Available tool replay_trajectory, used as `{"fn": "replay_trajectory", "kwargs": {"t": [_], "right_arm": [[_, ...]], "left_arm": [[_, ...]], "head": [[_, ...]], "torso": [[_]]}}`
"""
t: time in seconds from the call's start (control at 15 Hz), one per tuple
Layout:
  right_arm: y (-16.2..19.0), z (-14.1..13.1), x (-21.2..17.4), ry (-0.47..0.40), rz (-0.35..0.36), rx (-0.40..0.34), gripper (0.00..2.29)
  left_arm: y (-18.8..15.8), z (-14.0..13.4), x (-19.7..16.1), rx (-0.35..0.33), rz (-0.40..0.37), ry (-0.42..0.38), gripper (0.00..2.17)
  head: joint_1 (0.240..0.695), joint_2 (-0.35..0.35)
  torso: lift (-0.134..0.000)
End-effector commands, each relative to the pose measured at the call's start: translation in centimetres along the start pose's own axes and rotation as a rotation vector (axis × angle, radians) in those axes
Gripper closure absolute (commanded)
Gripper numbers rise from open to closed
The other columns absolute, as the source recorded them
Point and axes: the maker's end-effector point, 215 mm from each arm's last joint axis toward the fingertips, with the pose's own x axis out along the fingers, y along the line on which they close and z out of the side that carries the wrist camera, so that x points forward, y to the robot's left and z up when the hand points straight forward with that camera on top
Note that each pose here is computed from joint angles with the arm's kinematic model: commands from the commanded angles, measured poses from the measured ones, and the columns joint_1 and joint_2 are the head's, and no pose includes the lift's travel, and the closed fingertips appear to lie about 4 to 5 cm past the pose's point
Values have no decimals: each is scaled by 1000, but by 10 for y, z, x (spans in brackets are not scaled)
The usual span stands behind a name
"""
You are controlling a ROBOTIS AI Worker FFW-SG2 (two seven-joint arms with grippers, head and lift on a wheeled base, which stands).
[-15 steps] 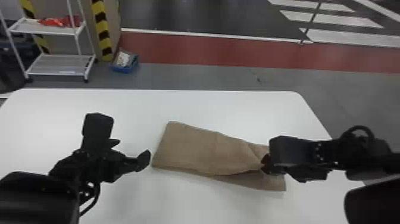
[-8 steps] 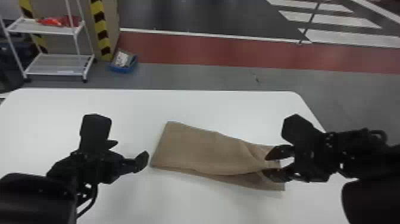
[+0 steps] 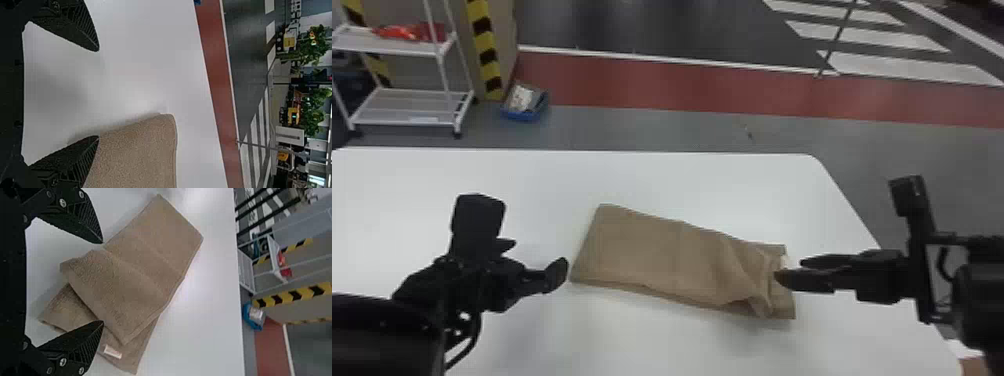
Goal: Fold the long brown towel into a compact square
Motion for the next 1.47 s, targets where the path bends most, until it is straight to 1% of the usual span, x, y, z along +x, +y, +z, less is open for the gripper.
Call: {"fn": "replay_trajectory", "kwargs": {"t": [0.0,0.07,0.13,0.27,0.33,0.4,0.53,0.67,0.8,0.93,1.2,1.33,1.4], "right_arm": [[-21,-17,15,84,-92,163,194],[-33,-6,21,83,-126,166,215],[-38,1,26,83,-142,168,218],[-42,11,37,86,-164,171,221],[-42,16,43,89,-168,172,292],[-42,21,48,100,-182,158,323],[-42,24,57,131,-202,130,353],[-43,26,59,144,-212,114,383],[-43,30,59,142,-213,112,390],[-45,33,57,139,-216,109,461],[-56,32,49,151,-230,110,461],[-62,25,48,170,-233,118,461],[-62,17,53,192,-229,124,461]], "left_arm": [[2,-2,-1,1,2,3,93],[1,-3,-1,0,0,4,93],[1,-4,-2,0,0,6,93],[3,-6,-2,0,0,8,93],[3,-7,-2,-1,-2,9,93],[2,-7,-3,-1,-3,10,93],[3,-8,-5,-4,-7,7,93],[5,-13,-7,-11,-5,14,93],[8,-15,-8,-15,-2,15,93],[10,-16,-9,-18,1,16,93],[11,-16,-9,-20,2,16,93],[12,-15,-9,-21,2,13,93],[14,-14,-9,-20,5,12,93]], "head": [[695,-207],[695,-216],[695,-231],[695,-233],[695,-232],[695,-225],[695,-215],[695,-206],[695,-197],[695,-193],[695,-196],[695,-203],[695,-206]], "torso": [[-124],[-124],[-124],[-124],[-124],[-124],[-124],[-124],[-124],[-124],[-124],[-124],[-124]]}}
